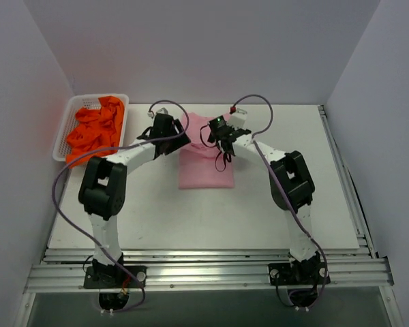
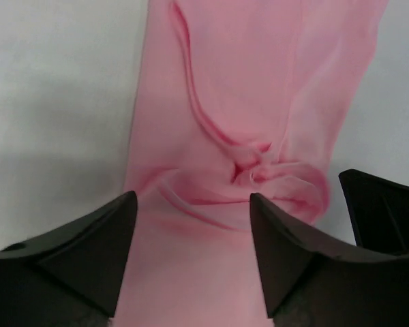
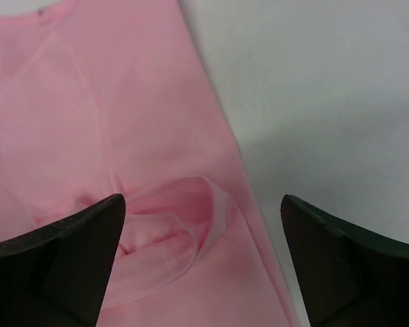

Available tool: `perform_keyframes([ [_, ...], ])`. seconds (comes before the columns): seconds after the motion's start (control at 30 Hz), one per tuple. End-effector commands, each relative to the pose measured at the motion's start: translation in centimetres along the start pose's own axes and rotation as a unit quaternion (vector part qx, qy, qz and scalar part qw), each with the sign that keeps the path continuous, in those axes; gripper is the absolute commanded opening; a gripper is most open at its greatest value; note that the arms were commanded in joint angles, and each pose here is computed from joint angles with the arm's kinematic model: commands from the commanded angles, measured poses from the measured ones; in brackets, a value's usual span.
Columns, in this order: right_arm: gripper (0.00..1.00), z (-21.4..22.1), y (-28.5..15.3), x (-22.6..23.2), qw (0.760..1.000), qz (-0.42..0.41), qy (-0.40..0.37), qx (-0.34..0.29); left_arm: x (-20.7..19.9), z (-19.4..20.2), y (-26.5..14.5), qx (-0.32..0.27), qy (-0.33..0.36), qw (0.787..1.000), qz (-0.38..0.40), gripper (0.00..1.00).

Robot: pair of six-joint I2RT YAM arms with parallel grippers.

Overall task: Fold and stack the t-shirts
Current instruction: Fold the folded rectangular tshirt in 1/3 of the way

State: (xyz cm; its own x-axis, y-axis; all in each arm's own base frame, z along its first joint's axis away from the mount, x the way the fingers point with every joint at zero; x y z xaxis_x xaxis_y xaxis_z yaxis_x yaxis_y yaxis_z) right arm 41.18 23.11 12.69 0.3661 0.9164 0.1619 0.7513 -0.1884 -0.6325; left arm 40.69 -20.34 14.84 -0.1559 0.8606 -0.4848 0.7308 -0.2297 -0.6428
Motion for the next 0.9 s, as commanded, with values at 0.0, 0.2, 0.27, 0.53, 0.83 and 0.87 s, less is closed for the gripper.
perform_keyframes([
  [0.0,1.0,-4.9,1.1,0.7,0.999,0.025,-0.003,-0.027,-1.7,-4.2,3.3,0.022,-0.004,0.997,0.076,0.8],
  [0.2,1.0,-9.6,-3.4,0.0,0.996,0.036,0.033,-0.077,-2.3,-9.6,0.5,-0.033,0.005,0.993,0.112,0.94],
  [0.27,1.0,-9.7,-4.7,-0.8,0.995,0.042,0.035,-0.089,-2.0,-10.4,-1.9,-0.049,0.007,0.994,0.1,0.94],
  [0.53,1.0,-2.6,-8.8,-7.6,0.996,0.007,0.061,-0.063,1.7,-4.2,-9.2,-0.059,-0.009,0.996,0.06,0.94],
  [0.83,0.99,5.5,-8.9,-11.0,0.996,-0.053,0.068,-0.001,5.4,7.8,-10.3,-0.021,-0.039,0.998,0.044,0.94],
  [0.87,0.99,6.2,-8.7,-11.4,0.997,-0.05,0.066,0.004,5.4,8.4,-10.3,-0.017,-0.037,0.998,0.041,0.94],
])
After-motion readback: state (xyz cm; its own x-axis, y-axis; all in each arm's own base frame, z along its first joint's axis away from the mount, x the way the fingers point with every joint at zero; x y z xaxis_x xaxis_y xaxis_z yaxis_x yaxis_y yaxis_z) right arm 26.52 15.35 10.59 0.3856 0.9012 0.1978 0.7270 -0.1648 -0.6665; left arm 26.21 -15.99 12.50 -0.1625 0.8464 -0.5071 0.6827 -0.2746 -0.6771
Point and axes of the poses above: each gripper's point midway between its finger pads, its own y axis out along the fingers, its own x axis along the line the jaws close on, z = x × y, the point moved 8 cm from there along -y, back along the fingers, and after that the axes turned 1 degree about y, right-handed, at the moved point
